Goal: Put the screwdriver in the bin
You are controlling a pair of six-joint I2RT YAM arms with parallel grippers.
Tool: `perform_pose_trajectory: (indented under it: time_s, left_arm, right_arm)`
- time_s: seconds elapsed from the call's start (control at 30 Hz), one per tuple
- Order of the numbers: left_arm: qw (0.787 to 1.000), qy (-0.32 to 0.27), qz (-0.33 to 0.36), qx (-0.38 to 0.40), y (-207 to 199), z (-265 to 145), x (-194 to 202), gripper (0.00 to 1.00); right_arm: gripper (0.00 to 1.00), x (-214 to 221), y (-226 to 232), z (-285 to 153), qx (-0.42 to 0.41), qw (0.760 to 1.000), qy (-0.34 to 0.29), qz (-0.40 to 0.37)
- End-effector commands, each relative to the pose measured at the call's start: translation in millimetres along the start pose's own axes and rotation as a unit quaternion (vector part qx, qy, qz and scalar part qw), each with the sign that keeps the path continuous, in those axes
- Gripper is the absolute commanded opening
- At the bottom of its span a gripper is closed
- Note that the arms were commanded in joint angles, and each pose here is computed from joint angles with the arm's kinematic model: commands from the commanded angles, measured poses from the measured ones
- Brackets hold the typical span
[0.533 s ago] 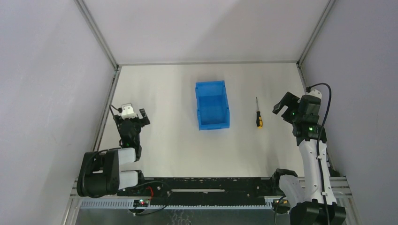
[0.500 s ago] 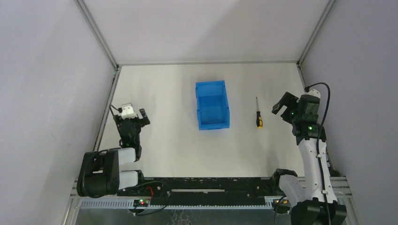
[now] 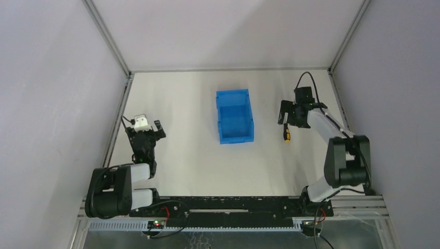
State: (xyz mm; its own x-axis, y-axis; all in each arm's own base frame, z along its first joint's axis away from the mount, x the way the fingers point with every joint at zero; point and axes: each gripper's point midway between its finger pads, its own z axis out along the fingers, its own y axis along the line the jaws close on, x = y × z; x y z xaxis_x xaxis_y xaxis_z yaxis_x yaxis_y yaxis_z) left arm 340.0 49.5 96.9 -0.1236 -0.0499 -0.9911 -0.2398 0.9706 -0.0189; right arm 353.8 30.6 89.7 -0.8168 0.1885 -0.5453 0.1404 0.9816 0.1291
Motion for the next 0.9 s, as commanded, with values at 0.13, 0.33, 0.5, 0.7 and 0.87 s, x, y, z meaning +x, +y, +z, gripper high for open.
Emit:
perform_pose_trajectory:
  time_s: [0.13,0.33,0.5,0.7,0.87]
  left_arm:
    - [0.998,-0.062,-0.002,0.001,-3,9,-40,1.00]
    - [0.998,-0.062,-0.002,0.001,-3,9,-40,1.00]
    - [0.998,-0.063,-0.002,0.001,-3,9,-40,1.00]
    - [0.998,-0.062,-0.002,0.001,-3,9,-40,1.00]
    - [0.998,-0.062,-0.002,0.001,-3,9,-40,1.00]
  right_arm:
    - [0.92,17,-11,43,0.031,0.997,0.063,-0.026]
    - [0.58,30,-12,58,0.036,0.995,0.092,-0.016]
    - [0.11,22,-8,49,0.027,0.997,0.078,-0.009]
    - [0.03,-20,-9,0,-0.004,1.000,0.001,0.012]
    - [0.04,-35,1,-44,-0.017,1.000,-0.022,-0.007]
